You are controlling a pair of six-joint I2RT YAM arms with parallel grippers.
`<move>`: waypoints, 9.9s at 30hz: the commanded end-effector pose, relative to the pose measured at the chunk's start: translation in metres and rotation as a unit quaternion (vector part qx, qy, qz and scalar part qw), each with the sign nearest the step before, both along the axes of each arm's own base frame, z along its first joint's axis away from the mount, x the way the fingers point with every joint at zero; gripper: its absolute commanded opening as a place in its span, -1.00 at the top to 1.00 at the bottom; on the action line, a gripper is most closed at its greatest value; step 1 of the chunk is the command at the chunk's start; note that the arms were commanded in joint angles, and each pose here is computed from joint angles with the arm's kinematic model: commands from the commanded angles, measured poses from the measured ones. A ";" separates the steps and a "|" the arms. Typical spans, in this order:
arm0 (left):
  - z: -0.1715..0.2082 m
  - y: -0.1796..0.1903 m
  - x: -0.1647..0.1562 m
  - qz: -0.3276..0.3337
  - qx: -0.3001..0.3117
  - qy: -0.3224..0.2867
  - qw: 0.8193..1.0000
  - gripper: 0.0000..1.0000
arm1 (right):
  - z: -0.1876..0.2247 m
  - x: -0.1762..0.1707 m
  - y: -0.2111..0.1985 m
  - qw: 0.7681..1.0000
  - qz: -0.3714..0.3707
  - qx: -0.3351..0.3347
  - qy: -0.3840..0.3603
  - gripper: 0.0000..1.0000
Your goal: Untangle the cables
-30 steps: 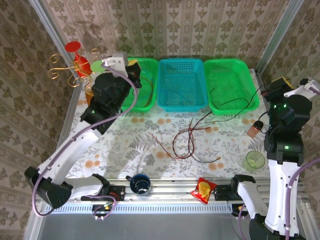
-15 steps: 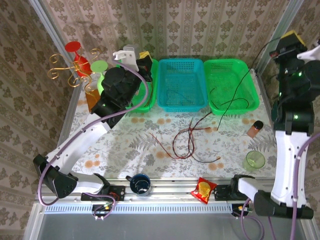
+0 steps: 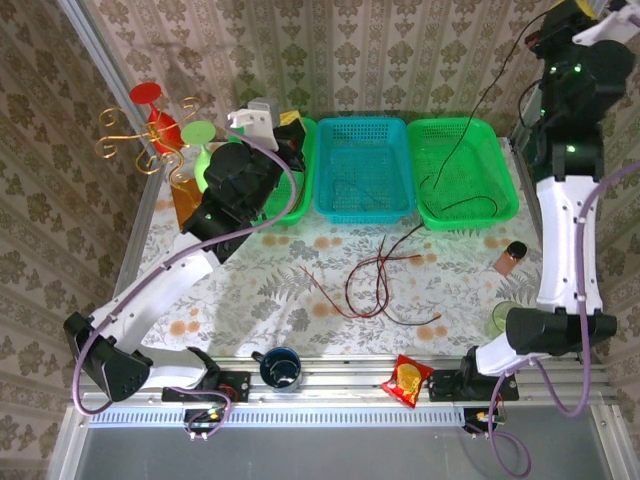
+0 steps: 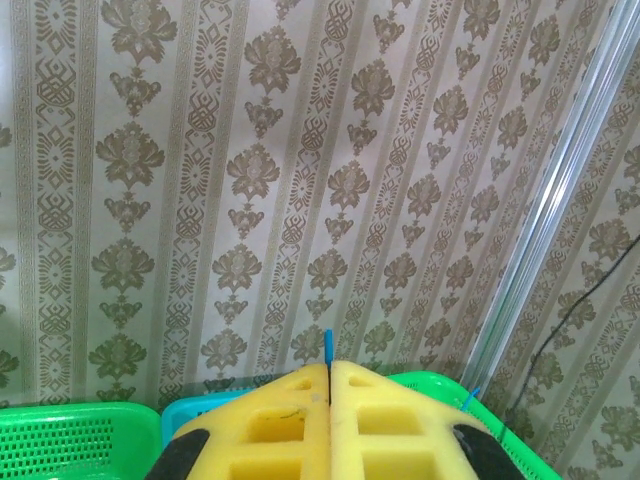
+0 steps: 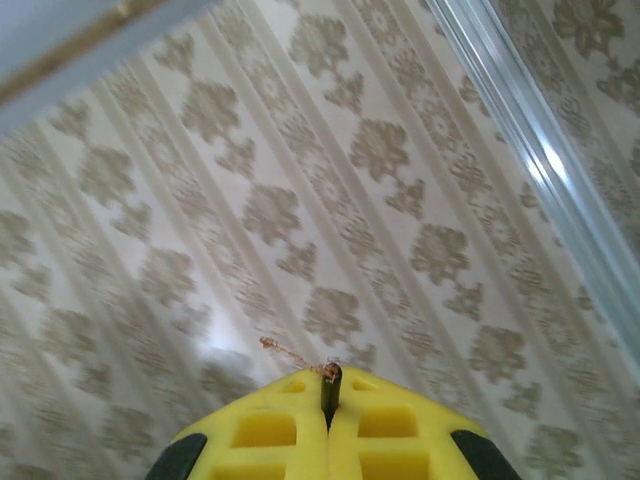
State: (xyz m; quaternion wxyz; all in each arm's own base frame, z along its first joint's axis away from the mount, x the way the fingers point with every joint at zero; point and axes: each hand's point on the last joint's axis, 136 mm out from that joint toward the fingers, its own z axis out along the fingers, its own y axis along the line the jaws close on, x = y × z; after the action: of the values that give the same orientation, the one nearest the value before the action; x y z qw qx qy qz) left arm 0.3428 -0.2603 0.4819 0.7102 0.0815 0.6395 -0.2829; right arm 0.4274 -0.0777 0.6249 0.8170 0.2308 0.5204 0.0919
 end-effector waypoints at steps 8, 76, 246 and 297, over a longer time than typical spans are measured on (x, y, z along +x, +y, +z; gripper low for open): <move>-0.006 0.003 -0.011 -0.009 -0.019 0.015 1.000 1.00 | -0.211 0.044 -0.001 0.950 -0.154 -0.081 0.258 1.00; -0.016 -0.021 -0.047 -0.055 -0.001 0.036 0.998 1.00 | -0.314 -0.133 0.308 0.785 0.458 0.282 0.306 -0.88; -0.076 -0.099 0.043 -0.037 0.036 -0.141 0.989 1.00 | -0.119 -0.182 0.106 0.939 0.259 0.170 0.148 1.00; -0.235 -0.035 0.110 -0.089 0.124 0.220 0.963 -0.50 | -0.337 0.050 0.192 0.861 0.257 0.035 0.437 1.00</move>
State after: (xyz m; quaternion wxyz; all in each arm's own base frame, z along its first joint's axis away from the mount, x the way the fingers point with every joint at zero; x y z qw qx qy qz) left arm 0.4607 -0.3017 0.2380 0.5156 0.1646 0.7976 -0.2661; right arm 0.4833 0.1140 0.2628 0.4223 0.1579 0.8681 0.2076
